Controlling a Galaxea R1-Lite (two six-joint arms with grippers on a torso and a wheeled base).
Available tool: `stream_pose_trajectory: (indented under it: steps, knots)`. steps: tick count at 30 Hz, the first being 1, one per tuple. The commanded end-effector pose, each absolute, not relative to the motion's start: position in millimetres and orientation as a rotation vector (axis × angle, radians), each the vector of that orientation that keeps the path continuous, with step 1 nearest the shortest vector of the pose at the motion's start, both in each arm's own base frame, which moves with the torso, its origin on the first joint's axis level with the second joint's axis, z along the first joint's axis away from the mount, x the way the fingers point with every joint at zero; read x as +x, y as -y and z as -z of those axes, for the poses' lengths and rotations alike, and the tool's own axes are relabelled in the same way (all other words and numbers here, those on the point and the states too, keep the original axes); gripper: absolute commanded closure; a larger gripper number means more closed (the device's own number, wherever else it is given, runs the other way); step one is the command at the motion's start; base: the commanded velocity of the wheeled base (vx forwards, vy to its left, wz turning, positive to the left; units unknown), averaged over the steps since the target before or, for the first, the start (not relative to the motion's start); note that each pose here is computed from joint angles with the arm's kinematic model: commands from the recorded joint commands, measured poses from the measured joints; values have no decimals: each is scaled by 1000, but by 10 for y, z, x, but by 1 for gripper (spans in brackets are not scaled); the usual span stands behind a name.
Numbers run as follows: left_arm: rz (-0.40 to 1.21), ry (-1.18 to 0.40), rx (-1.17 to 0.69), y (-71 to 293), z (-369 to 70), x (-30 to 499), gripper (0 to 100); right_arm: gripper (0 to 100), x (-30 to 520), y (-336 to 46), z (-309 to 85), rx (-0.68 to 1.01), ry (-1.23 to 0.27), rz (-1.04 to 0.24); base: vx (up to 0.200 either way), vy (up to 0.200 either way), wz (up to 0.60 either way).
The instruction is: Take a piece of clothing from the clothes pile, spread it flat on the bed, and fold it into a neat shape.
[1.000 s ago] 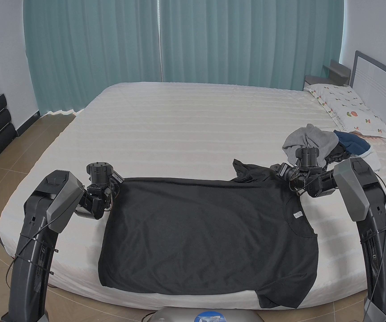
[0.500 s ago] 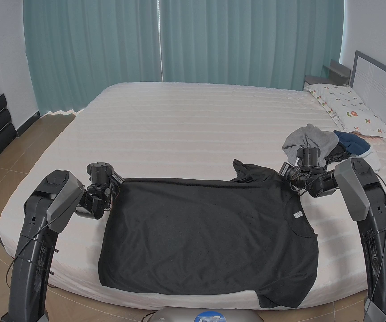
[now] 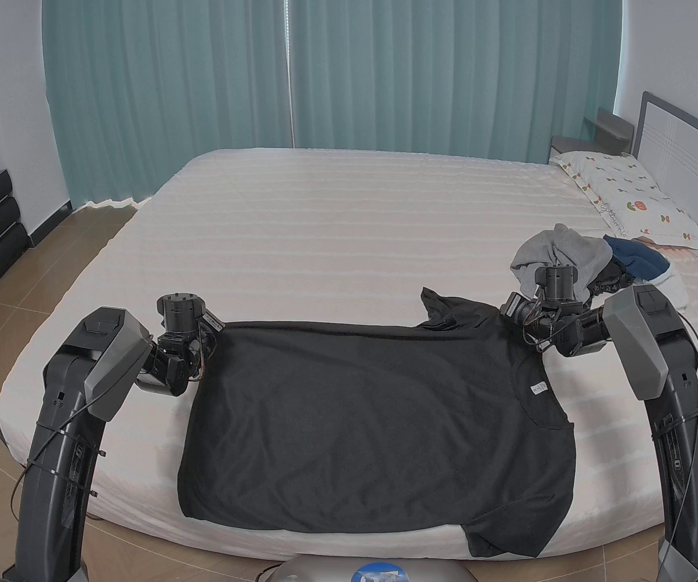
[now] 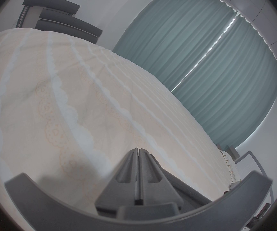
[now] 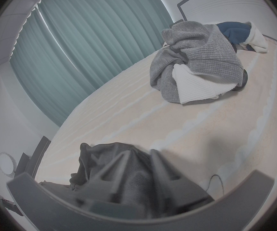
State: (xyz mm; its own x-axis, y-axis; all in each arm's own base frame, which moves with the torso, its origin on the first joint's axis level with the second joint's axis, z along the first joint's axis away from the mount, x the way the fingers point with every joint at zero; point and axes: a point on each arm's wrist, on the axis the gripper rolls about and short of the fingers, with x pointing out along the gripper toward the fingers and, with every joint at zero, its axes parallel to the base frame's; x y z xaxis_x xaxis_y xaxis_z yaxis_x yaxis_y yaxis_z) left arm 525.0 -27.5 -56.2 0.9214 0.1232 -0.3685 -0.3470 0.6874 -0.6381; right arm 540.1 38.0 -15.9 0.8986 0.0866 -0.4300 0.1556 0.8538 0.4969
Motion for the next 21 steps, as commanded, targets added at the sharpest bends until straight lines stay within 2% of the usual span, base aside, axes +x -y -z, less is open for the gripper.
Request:
stream_pose_trajectory:
  steps: [1, 10, 11, 21]
  knots:
    - [-268, -309, -771, 274, 570, 5253, 100, 0, 5404, -404, 165, 550, -457, 32, 0, 0, 0]
    - [-269, -311, -770, 274, 578, 5253, 100, 0, 5398, -429, 220, 546, -473, 32, 0, 0, 0]
    - [-269, -311, -770, 274, 578, 5253, 100, 100, 5397, -437, 222, 547, -475, 31, 0, 0, 0]
    - [-267, -313, -767, 275, 588, 5255, 100, 100, 5398, -437, 301, 547, -484, 34, 0, 0, 0]
